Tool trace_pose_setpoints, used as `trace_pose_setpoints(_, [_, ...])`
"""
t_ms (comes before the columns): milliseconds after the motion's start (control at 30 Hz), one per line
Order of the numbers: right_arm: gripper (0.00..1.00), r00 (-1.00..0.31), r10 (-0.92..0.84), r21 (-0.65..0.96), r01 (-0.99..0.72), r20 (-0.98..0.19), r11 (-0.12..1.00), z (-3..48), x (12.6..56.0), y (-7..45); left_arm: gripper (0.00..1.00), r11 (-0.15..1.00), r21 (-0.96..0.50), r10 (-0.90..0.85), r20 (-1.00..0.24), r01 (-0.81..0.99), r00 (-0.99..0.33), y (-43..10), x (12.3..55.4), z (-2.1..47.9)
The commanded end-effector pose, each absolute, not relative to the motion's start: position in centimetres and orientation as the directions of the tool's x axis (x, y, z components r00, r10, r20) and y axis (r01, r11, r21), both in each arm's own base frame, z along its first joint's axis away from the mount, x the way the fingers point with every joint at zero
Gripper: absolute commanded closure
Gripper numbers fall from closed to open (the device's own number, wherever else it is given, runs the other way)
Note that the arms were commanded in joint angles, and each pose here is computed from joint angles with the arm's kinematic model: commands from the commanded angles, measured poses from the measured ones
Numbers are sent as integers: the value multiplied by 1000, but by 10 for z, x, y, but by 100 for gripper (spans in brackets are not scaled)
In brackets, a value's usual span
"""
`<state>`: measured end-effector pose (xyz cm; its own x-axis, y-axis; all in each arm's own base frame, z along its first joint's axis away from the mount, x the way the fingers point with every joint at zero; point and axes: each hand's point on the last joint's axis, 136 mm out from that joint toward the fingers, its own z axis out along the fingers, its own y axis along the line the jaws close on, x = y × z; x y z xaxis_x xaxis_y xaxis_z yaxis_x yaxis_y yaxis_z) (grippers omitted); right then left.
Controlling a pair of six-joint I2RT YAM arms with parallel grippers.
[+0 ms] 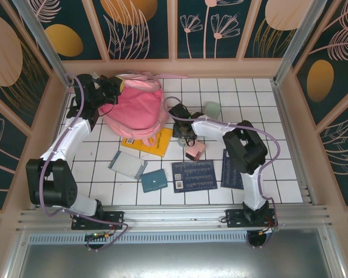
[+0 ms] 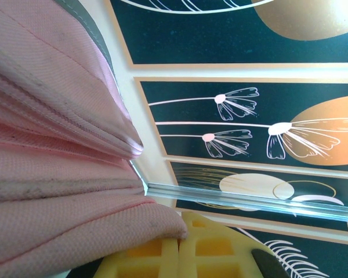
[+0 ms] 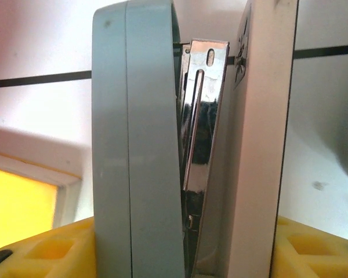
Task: Pack the student bag
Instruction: Pick up the stapler from the center of the table, then place the stapler in the student bag.
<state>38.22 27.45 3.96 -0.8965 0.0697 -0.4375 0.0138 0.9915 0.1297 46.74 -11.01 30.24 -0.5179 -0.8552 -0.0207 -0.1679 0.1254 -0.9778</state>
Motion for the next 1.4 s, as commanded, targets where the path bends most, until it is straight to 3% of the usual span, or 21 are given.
trace_pose_setpoints(0, [44,-817,120,234,-20,-565,972,105,399,276,100,123,-992,-846,-86,-36,-526,-114,466,344])
trace_pose_setpoints(267, [46,-736,188,456,-180,-651,872,193,386,298,100,115,-993,-853,-98,-2,-513,-112,463,365])
trace_pose_setpoints(433, [48,-793,162,616,-309,-588,724,219,360,345,100,90,-995,-848,-95,36,-522,-117,461,381])
trace_pose_setpoints(600, [45,-853,187,755,-303,-487,582,228,351,376,100,88,-994,-831,-107,62,-546,-133,458,393])
trace_pose_setpoints(800, [44,-891,213,832,-256,-400,492,229,373,411,100,92,-993,-806,-122,80,-579,-156,451,397])
trace_pose_setpoints(1033, [43,-899,363,894,-65,-245,444,197,445,438,100,95,-993,-794,-121,74,-596,-168,445,389])
trace_pose_setpoints(1167, [32,-888,405,897,-18,-217,442,171,492,461,100,85,-993,-789,-118,83,-603,-171,444,391])
trace_pose_setpoints(1233, [13,-864,410,885,-81,-292,459,171,513,475,100,87,-992,-786,-125,91,-605,-172,444,393])
trace_pose_setpoints(1367, [8,-856,404,917,-179,-324,355,183,520,490,100,91,-991,-782,-130,95,-610,-173,442,394])
